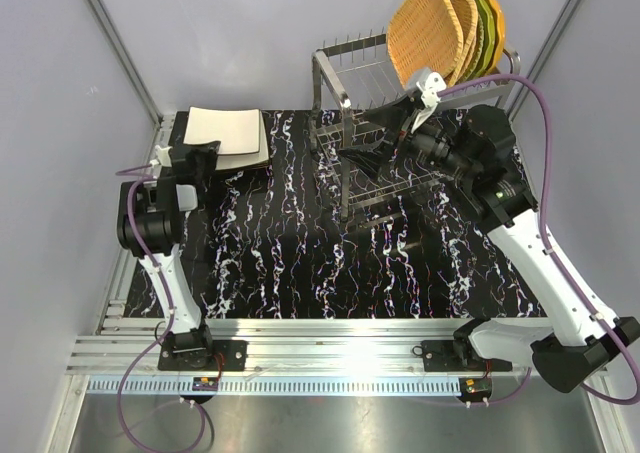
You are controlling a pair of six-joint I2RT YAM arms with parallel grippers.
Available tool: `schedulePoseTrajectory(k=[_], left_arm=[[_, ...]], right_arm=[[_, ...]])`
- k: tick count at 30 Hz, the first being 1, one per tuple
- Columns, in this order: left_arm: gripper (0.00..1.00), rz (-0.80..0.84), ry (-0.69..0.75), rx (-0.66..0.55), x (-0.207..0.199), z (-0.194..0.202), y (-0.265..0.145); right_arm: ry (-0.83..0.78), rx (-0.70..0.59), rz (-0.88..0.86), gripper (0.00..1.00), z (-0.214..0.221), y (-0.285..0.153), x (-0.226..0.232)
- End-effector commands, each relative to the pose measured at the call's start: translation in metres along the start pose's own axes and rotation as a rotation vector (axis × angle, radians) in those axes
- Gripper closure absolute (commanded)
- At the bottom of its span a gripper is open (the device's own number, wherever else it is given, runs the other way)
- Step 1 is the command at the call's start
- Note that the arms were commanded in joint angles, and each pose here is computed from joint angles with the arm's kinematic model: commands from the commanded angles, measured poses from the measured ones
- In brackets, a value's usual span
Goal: Unload the plates from the dish rack
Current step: Place the plate on the table
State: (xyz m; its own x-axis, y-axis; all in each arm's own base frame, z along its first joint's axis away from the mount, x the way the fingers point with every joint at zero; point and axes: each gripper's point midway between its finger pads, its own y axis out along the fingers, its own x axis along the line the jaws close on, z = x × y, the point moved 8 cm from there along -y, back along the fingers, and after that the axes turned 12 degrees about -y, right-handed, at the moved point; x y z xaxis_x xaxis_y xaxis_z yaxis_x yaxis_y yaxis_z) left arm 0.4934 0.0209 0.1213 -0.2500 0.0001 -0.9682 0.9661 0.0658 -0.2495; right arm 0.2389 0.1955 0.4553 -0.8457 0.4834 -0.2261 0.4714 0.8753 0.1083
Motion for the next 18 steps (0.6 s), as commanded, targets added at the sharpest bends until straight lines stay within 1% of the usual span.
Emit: schedulePoseTrajectory(k=[1,9,15,18], left_arm=[[1.00,0.344,0.016,-0.028,-0.087,-0.002,0.001],[0.99,0.319,0.021,-0.022,-0.084,0.006,0.009],[0.92,0.290,0.025,-0.016,-0.080,0.011,0.011],[0.86,0.258,0.034,-0.024,-0.077,0.011,0.011]], right_arm=[[-0.043,-0.026,0.043,0.00,-0.005,0.001,-0.008],[-0.043,-0.019,0.048,0.00,-0.003,0.000,-0.009],[-0.046,-0.019,0.055,0.00,-0.003,-0.002,-0.010],[-0.046,-0.017,0.057,0.00,-0.001,-0.003,-0.010]])
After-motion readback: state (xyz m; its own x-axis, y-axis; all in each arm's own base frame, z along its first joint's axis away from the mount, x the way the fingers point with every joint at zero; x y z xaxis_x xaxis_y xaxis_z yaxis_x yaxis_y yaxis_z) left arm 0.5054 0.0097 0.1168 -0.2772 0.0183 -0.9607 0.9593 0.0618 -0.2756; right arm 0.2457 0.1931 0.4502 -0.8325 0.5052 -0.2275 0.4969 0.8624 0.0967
